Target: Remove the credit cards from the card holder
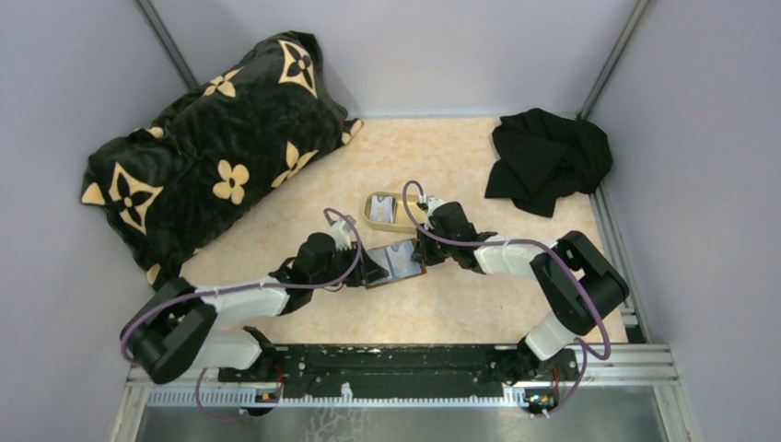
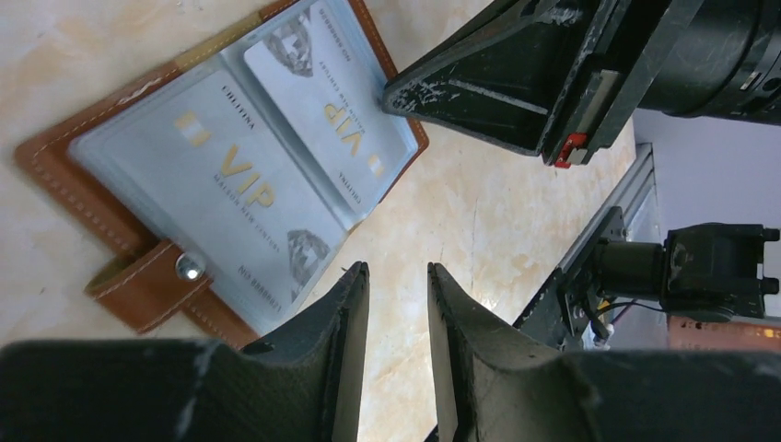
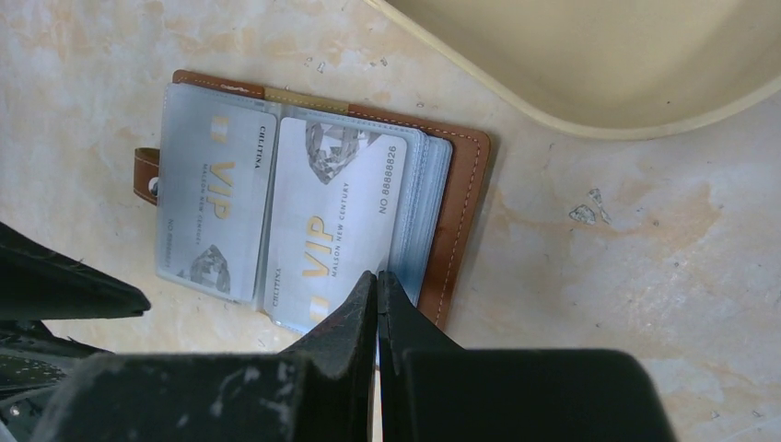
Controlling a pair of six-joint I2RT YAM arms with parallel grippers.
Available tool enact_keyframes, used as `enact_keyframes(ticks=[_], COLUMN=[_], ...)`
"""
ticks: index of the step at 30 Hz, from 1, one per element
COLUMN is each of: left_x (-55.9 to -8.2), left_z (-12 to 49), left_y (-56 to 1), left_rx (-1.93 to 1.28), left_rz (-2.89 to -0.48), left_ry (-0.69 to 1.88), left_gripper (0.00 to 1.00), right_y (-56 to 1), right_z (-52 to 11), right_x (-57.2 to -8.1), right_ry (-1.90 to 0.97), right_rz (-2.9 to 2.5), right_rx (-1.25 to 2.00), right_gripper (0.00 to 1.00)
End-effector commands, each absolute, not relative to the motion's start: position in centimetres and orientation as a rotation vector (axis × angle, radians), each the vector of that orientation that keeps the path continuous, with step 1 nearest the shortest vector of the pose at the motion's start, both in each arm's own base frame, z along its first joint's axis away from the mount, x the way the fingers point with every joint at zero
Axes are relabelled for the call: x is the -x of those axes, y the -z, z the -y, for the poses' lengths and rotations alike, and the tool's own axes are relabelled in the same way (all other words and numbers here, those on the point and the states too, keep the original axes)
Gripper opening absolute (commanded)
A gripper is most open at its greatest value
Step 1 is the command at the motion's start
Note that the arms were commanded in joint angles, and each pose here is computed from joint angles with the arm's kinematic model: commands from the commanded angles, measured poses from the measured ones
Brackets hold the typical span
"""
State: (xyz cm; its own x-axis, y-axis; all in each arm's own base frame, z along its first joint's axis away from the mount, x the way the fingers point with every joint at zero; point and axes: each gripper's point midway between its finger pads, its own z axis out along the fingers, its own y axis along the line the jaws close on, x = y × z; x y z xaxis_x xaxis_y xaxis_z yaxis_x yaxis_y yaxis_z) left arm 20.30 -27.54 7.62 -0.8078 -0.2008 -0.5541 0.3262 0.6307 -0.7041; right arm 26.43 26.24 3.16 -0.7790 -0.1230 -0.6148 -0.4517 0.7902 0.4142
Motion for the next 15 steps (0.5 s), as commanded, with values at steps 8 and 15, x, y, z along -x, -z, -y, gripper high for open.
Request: enact_keyframes(ticks=[8, 15], left_x=[-22.7, -23.3], left_z=[30.1, 28.5], left_y=[-7.0, -3.8], left_rx=[0.048, 0.157], left_rz=[-2.068, -2.147], left_ry=[1.321, 1.194], left_gripper=[0.34, 0.32], right_y=[-2.8, -2.7], right_z=[-26.3, -26.3], right_x=[-26.4, -26.2], right_ry=[-0.774, -0.790], right_rz=[-2.377, -2.378], right_rx=[0.435, 0.433], right_gripper=[0.00, 0.00])
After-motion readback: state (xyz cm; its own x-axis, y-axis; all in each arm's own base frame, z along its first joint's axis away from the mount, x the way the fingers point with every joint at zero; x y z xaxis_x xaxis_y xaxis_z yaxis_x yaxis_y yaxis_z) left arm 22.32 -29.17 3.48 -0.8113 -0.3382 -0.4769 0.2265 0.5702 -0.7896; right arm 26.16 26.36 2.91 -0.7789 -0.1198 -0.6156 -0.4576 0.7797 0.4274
